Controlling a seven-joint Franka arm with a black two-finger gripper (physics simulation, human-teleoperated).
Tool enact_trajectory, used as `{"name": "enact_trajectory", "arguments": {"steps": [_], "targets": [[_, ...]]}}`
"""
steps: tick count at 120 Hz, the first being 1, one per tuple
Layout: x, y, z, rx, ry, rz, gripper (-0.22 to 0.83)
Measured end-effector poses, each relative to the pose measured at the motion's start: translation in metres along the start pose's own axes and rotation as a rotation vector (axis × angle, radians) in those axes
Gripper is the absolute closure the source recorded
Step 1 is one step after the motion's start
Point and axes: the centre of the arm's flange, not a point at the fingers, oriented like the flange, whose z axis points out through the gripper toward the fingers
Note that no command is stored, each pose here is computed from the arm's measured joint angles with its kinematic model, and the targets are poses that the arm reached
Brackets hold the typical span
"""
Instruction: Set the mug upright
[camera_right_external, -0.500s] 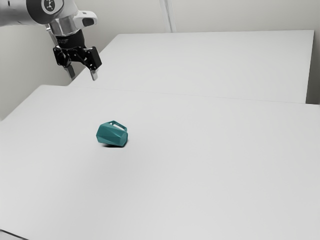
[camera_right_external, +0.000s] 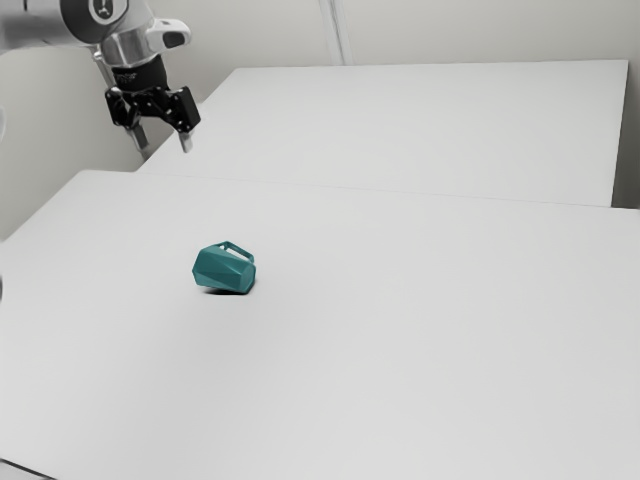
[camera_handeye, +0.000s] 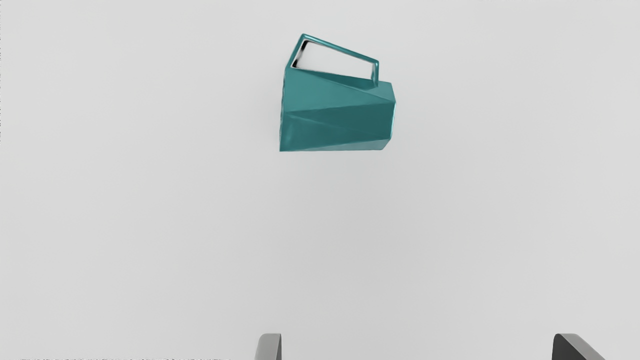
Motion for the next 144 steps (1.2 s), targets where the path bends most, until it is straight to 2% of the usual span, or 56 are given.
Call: {"name": "enact_trajectory", "arguments": {"steps": [35,74,112,144], "targets": [[0.014,-0.073,0.031,-0.102,-0.015,-0.079,0.01],[0.041,-0.135,0.098,-0.333,0.024,-0.084,0.01],[0.057,-0.161,0.184,-0.546,0.097,-0.087,0.01],[0.051,-0.173,0.243,-0.664,0.136,-0.102,0.01]]}}
